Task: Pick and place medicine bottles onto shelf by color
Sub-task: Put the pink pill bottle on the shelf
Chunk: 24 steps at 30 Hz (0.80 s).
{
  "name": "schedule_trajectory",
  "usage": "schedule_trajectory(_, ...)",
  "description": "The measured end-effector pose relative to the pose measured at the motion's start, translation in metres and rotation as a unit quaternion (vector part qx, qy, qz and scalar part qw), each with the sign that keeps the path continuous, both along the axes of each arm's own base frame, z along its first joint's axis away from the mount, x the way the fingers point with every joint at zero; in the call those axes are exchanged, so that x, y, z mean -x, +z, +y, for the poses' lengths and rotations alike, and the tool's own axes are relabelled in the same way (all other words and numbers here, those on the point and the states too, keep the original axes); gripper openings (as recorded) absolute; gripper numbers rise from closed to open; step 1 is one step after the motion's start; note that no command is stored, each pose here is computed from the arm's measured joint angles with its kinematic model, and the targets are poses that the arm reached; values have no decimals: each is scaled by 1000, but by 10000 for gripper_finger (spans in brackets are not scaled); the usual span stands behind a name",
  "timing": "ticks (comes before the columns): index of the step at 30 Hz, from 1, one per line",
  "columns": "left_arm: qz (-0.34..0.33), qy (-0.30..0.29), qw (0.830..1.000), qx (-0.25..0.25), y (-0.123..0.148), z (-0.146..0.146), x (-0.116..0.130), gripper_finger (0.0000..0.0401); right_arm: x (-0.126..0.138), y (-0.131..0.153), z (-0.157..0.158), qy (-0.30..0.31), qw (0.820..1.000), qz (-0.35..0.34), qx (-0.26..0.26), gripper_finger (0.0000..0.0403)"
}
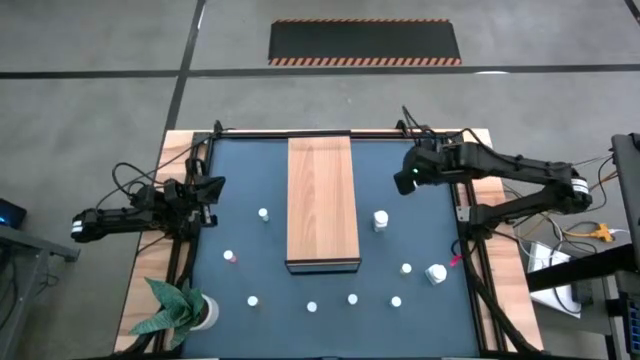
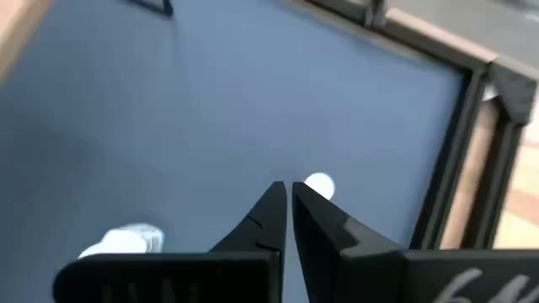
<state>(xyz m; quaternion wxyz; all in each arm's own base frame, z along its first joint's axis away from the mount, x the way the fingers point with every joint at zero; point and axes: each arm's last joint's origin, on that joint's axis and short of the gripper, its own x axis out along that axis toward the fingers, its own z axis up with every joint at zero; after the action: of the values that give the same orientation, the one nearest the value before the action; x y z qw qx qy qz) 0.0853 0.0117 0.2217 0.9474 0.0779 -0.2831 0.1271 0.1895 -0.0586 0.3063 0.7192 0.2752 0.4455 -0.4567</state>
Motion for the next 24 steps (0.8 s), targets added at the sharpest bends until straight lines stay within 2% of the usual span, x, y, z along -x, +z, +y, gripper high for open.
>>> schedule_trajectory(4,0,0,1000,0,0,0,0,3,-1,-15,-9,-7,999,27,-40,68)
schedule_trajectory(9,0,0,1000,0,0,0,0,3,2,-39,-20,-34,995,70,-60,143)
schedule_trajectory(13,-1,0,1000,1,0,0,0,3,3,-57,-27,-49,994,78,-64,189)
schedule_trajectory(18,-1,-1,1000,1,0,0,0,3,3,-73,-33,-60,994,67,-62,222)
schedule_trajectory(24,-1,-1,1000,1,1,0,0,3,2,-90,-34,-61,994,69,-63,243)
